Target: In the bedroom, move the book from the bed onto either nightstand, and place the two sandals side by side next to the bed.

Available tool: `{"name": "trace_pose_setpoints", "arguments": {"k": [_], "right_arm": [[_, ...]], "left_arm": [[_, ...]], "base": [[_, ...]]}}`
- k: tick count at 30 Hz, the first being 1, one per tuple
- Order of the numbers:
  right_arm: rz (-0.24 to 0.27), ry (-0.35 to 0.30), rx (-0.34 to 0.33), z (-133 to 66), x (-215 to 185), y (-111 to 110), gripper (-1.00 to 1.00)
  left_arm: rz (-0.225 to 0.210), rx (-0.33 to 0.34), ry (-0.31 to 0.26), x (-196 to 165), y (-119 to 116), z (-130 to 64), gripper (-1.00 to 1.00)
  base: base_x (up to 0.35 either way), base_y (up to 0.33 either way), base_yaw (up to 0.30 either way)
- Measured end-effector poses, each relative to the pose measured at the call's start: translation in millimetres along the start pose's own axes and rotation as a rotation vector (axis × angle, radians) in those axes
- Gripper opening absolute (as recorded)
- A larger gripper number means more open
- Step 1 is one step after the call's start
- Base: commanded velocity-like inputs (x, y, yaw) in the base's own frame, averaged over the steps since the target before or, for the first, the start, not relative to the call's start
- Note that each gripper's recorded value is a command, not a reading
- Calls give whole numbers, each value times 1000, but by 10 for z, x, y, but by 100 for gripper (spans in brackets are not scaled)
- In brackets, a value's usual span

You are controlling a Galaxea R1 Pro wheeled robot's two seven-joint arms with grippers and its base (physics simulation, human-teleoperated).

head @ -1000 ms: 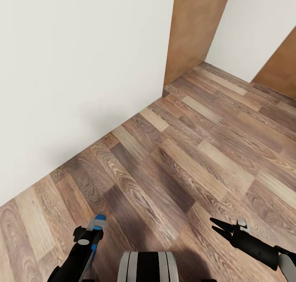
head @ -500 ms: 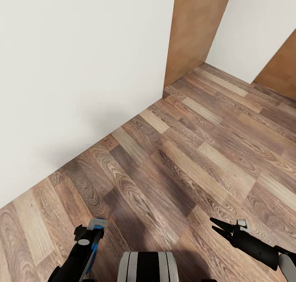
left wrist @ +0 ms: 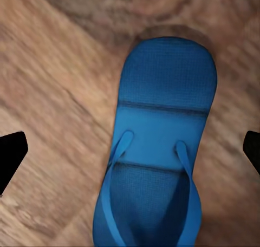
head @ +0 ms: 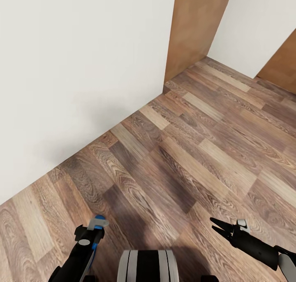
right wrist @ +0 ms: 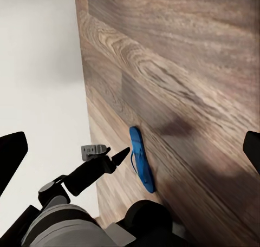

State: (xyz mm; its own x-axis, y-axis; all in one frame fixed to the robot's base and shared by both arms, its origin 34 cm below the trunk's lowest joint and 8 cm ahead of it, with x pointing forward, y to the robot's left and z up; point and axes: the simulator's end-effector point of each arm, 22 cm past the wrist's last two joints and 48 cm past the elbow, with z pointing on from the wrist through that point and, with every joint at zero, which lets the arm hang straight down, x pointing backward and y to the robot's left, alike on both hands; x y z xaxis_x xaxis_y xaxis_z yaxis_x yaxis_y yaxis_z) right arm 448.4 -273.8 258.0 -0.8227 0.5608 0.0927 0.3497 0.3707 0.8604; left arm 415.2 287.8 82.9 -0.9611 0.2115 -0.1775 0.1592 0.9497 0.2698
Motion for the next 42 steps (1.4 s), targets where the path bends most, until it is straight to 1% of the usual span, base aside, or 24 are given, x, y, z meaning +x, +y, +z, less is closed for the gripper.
{"name": "trace_pose_setpoints", "arguments": {"k": [20, 27, 32, 42], "right_arm": [[60, 30, 45, 66, 136, -333, 100], [59, 30, 45, 66, 135, -331, 100], [74, 38, 56, 79, 172, -414, 100], [74, 38, 56, 79, 172, -414, 100]], "left_arm": [[18, 18, 79, 386, -134, 185, 100], [19, 17, 79, 388, -127, 186, 100], [24, 21, 99, 485, -156, 228, 100], [24, 21, 99, 486, -156, 228, 100]], "base": [[0, 0, 0], [0, 0, 0], [0, 0, 0], [0, 0, 0]]}}
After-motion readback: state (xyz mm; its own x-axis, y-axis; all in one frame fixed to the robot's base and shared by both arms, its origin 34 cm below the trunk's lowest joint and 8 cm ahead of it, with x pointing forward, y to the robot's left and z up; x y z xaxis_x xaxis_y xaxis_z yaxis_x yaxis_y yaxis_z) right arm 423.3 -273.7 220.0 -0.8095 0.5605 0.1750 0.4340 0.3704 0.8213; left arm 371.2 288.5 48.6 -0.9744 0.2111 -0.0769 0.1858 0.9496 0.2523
